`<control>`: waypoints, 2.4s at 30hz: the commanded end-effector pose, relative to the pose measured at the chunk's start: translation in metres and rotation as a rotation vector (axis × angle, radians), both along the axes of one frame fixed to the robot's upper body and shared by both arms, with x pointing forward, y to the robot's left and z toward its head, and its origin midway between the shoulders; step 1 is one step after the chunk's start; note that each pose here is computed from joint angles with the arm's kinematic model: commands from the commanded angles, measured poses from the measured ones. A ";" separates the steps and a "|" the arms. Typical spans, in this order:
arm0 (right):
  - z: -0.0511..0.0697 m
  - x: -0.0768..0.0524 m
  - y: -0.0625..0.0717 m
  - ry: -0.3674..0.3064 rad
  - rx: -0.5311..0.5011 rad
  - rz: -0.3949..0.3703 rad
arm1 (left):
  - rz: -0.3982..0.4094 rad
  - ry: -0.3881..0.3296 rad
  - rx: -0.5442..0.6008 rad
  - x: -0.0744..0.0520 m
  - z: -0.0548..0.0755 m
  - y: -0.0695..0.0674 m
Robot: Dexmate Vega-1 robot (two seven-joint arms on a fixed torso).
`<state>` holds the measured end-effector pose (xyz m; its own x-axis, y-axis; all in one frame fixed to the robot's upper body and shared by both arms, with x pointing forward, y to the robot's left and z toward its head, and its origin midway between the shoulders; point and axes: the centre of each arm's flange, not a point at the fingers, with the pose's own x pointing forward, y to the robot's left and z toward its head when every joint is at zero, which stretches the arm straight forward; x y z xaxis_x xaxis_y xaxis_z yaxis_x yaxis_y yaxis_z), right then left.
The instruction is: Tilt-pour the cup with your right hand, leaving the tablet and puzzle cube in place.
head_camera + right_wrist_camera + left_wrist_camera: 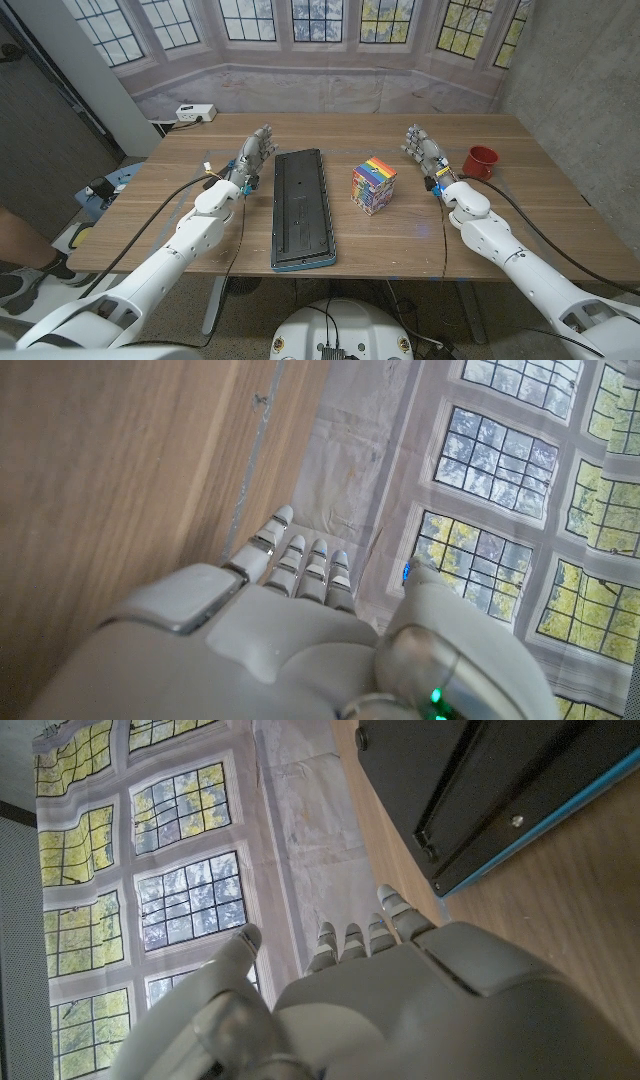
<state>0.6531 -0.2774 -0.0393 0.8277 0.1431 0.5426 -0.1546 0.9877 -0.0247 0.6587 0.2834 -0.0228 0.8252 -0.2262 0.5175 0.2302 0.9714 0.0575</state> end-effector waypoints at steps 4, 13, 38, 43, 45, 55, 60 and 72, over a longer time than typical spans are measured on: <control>-0.007 -0.008 0.008 -0.004 -0.021 -0.113 | -0.008 0.040 0.063 0.006 0.005 -0.007; -0.005 -0.021 0.002 -0.019 -0.026 -0.167 | -0.003 0.039 0.066 0.006 0.009 -0.008; -0.007 -0.056 0.000 -0.061 -0.078 -0.345 | 0.011 0.026 0.075 -0.002 0.003 -0.012; -0.009 -0.062 -0.002 -0.060 -0.087 -0.383 | 0.018 0.017 0.075 -0.006 0.001 -0.013; -0.010 -0.064 -0.002 -0.057 -0.084 -0.395 | 0.019 0.017 0.075 -0.007 0.000 -0.014; -0.015 -0.078 -0.007 -0.050 -0.084 -0.489 | 0.035 -0.037 0.075 -0.016 0.008 -0.015; -0.016 -0.084 -0.008 -0.047 -0.084 -0.541 | 0.030 -0.050 0.082 -0.018 0.012 -0.015; -0.021 -0.091 -0.015 -0.032 -0.088 -0.622 | 0.040 -0.057 0.090 -0.025 0.017 -0.016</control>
